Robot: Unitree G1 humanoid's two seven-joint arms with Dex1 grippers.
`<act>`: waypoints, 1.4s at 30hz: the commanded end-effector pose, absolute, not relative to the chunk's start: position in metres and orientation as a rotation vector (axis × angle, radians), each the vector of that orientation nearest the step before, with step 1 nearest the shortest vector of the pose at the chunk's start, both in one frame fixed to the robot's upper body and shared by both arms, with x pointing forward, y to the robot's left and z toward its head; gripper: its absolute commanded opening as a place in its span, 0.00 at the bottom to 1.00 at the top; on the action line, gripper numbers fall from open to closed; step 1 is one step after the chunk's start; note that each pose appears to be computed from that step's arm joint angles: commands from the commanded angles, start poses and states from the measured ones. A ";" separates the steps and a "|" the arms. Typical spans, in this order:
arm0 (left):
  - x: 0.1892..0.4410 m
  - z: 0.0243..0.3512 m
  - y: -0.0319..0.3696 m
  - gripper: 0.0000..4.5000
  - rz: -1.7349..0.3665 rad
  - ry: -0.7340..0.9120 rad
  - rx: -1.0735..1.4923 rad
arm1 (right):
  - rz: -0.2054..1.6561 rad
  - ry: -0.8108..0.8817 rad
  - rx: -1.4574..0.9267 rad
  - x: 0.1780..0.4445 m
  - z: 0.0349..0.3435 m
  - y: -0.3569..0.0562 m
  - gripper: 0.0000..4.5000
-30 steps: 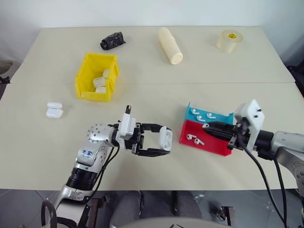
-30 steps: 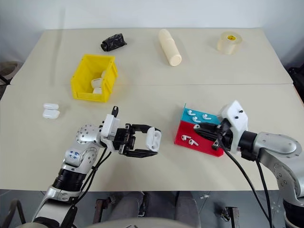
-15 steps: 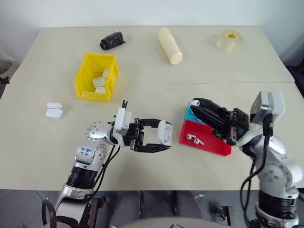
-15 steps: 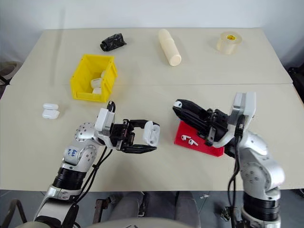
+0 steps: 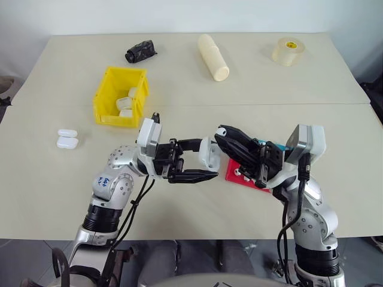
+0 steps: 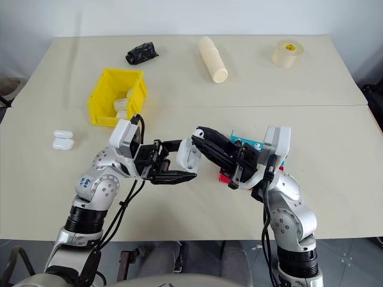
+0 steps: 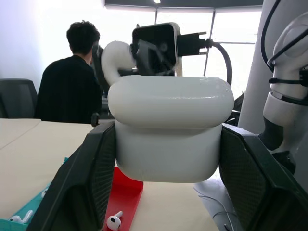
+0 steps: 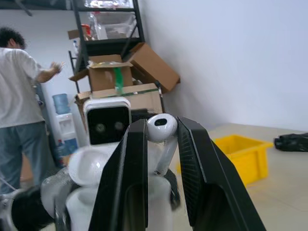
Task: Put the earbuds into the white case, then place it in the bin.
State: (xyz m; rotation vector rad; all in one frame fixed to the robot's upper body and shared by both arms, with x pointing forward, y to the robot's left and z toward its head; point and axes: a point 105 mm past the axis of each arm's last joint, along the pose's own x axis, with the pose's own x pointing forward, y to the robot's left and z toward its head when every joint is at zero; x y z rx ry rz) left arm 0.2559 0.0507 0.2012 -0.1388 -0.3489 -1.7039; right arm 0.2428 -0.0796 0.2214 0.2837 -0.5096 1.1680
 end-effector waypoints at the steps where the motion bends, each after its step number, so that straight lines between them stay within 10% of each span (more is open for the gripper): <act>1: 0.249 0.217 0.050 0.62 -1.726 -0.419 -0.128 | 1.175 -0.548 0.269 0.239 0.222 -0.077 0.11; 42: 0.254 0.229 0.048 0.62 -1.700 -0.455 -0.157 | 1.152 -0.457 0.129 0.239 0.193 -0.095 0.11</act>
